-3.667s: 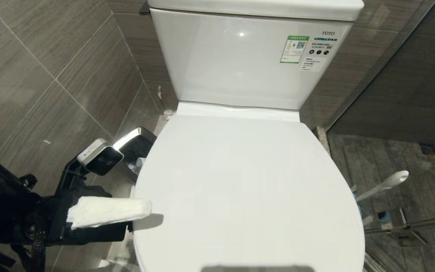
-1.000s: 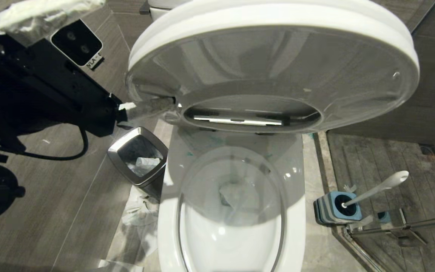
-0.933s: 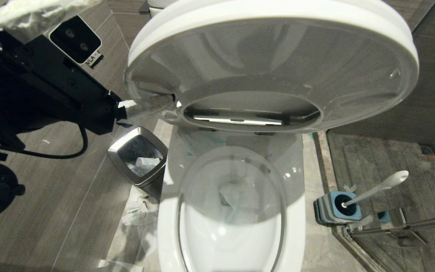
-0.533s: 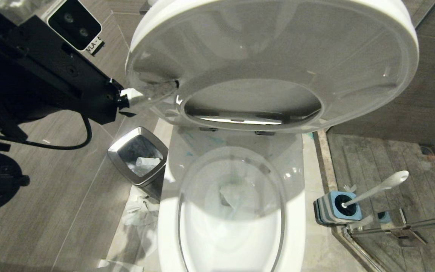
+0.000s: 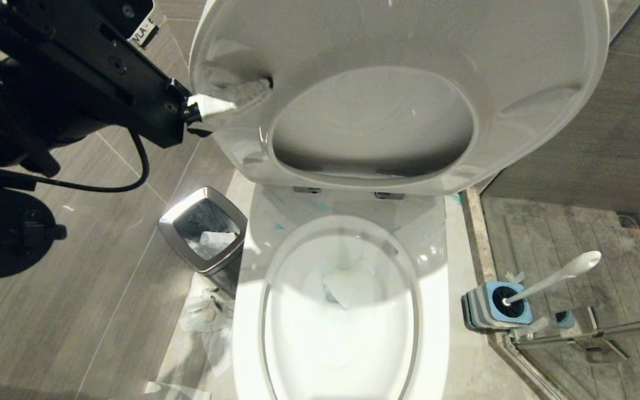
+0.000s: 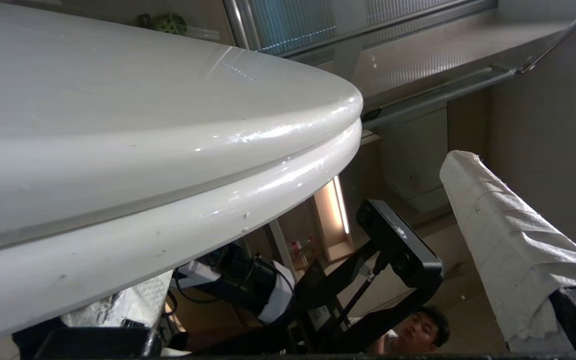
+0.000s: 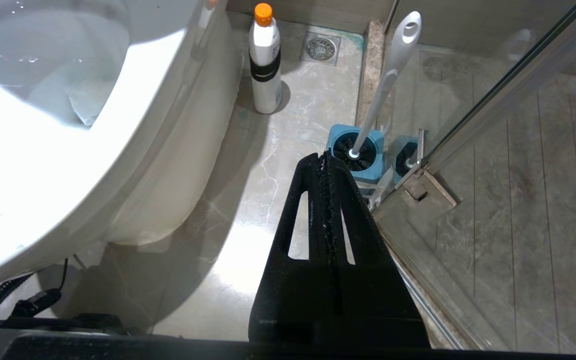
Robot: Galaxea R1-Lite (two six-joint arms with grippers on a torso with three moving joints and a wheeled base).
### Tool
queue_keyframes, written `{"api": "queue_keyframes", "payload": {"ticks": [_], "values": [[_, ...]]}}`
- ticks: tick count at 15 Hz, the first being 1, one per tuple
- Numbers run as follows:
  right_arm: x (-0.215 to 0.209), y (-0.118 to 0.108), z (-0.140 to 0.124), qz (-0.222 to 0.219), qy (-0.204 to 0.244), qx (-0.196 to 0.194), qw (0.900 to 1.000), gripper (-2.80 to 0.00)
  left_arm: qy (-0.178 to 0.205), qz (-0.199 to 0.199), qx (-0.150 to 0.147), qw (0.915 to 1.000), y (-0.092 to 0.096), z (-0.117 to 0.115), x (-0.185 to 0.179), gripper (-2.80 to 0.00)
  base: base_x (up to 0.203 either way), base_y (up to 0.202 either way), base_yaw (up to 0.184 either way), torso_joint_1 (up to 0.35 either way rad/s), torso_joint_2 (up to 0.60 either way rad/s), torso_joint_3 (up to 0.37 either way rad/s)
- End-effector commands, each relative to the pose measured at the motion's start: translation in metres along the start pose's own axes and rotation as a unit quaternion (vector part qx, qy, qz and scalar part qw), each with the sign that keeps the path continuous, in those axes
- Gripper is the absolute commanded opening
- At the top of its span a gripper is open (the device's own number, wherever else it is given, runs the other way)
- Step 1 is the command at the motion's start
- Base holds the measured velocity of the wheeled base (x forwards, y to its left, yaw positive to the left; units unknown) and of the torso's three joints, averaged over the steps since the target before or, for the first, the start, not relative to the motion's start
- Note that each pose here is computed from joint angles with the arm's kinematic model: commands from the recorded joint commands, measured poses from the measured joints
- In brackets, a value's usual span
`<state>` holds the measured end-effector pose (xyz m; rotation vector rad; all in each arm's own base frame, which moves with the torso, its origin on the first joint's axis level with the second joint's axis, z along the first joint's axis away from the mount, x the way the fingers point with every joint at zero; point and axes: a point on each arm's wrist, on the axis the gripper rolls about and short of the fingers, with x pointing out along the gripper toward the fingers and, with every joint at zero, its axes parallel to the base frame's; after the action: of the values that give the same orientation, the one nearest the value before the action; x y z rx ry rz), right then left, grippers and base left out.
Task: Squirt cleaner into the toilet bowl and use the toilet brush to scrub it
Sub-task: Use the left hand to lift the toilet lid slightly
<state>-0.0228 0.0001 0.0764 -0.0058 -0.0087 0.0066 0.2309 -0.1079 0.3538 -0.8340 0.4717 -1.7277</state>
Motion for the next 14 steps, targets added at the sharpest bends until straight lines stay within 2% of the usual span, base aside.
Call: {"api": "queue_keyframes", "payload": {"ticks": [1,8,14], "values": [[0.000,0.000,-0.002,0.001,0.003,0.000,1.000,-2.80,0.003,-0.001,0.005,1.0000,0.004,0.007,0.001,0.00,0.000,0.000,0.000,0.000,0.00,0.000],[0.000,0.000,-0.002,0.001,0.003,0.001,1.000,-2.80,-0.005,0.002,0.061,0.9981,0.014,0.051,0.000,0.00,0.000,0.000,0.000,0.000,0.00,0.000],[0.000,0.000,-0.002,0.001,0.003,0.000,1.000,-2.80,-0.015,0.013,0.066,0.9977,0.056,0.088,-0.005,0.00,0.000,0.000,0.000,0.000,0.00,0.000]]}}
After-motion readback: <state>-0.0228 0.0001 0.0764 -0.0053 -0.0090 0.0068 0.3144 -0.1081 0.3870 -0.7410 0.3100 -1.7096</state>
